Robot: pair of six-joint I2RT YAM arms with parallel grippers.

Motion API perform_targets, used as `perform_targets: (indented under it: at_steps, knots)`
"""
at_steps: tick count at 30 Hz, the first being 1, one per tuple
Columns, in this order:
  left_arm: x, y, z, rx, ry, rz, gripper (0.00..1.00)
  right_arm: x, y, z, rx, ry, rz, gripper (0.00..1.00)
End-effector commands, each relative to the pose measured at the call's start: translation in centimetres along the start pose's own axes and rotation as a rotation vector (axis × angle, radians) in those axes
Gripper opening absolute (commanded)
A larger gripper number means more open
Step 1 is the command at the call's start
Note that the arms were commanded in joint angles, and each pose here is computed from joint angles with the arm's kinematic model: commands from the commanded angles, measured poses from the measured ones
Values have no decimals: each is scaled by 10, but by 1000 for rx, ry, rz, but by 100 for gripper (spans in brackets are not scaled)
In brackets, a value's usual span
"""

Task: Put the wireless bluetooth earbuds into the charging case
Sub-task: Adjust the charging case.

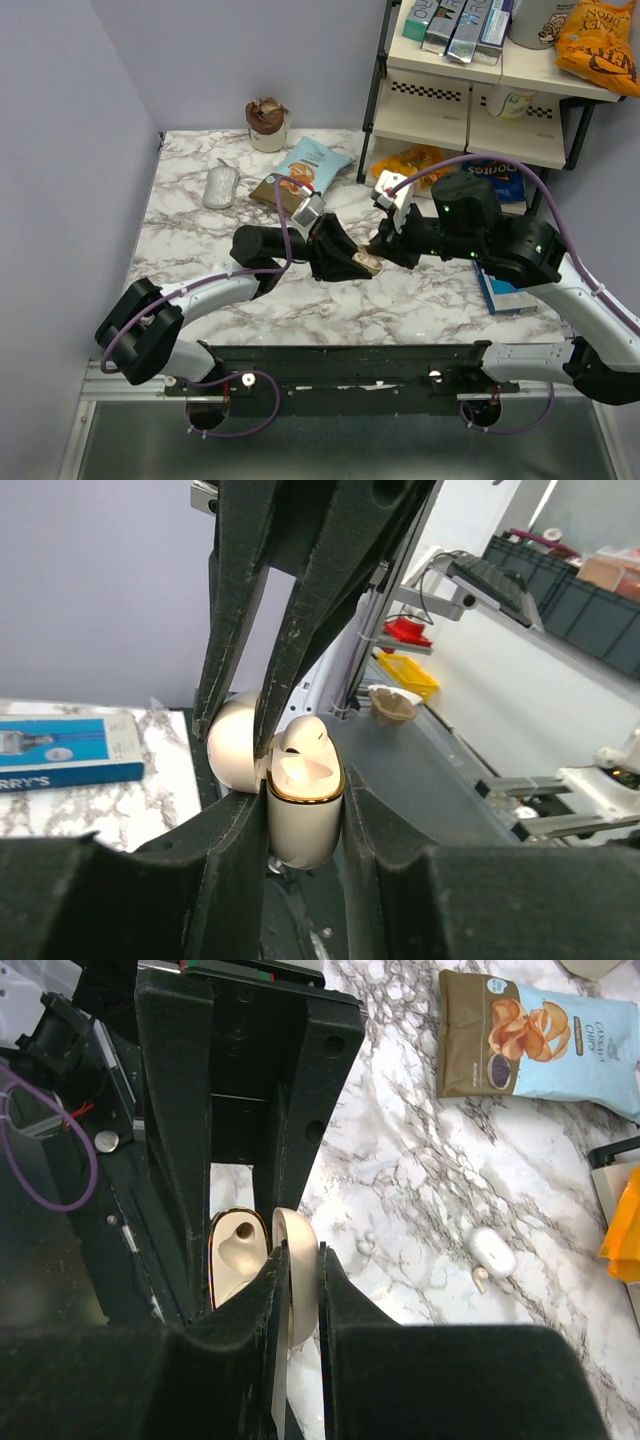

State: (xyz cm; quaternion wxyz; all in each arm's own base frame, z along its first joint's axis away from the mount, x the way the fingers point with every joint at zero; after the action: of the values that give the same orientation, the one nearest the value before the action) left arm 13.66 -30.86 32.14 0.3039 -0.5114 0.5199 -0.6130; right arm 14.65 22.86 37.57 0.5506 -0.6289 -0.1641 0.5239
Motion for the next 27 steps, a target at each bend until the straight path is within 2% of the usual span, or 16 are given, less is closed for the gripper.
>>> perform_targets:
  at_steps: [1,4,5,6,11,16,17,18,19,20,21,22,24,27]
  knots:
    - [-2,-14,-12,255,-21,-88,0,-7,-9,8,-4,-35,-35,2]
    - [-5,-14,-6,331,-109,-113,0,-9,-14,8,15,-28,-48,18]
    - [-5,-17,-5,368,-126,-128,0,-9,-15,9,26,-29,-53,30]
    - [-5,-17,-4,380,-141,-138,0,-9,-19,9,33,-28,-66,36]
    - [-8,-22,5,466,-277,-195,0,-16,-36,8,95,6,-128,59]
    - [-12,-21,15,528,-398,-222,0,-27,-55,7,130,32,-204,67]
    - [-12,-23,19,537,-462,-242,0,-31,-57,6,184,50,-231,68]
    - [-14,-23,22,601,-505,-237,0,-35,-63,3,202,61,-283,69]
    - [-18,-21,24,615,-557,-241,0,-37,-64,-11,240,153,-330,69]
    - [-19,-27,23,640,-585,-278,0,-25,-49,-19,291,195,-319,69]
    - [-23,-30,26,656,-649,-308,0,-34,-54,-27,326,227,-407,69]
    - [-27,-24,26,653,-675,-313,0,-35,-49,-40,370,314,-439,69]
    - [-32,-31,21,672,-718,-375,0,-21,-24,-59,463,388,-435,69]
    - [-34,-29,15,702,-720,-351,0,0,16,-89,589,509,-383,69]
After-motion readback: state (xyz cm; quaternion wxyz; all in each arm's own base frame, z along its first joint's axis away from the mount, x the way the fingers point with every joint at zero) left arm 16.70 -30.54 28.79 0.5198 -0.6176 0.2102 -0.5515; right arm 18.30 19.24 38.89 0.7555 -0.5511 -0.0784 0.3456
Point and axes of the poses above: each gripper's point midway between its finger pads, its own x axis out along the fingers, its own z axis along the line the jaws close on, y = z × x, the point moved 4 cm from there along -x, back along the fingers, and after that the axes turned 15 degrees about x, right-handed, at the moved point
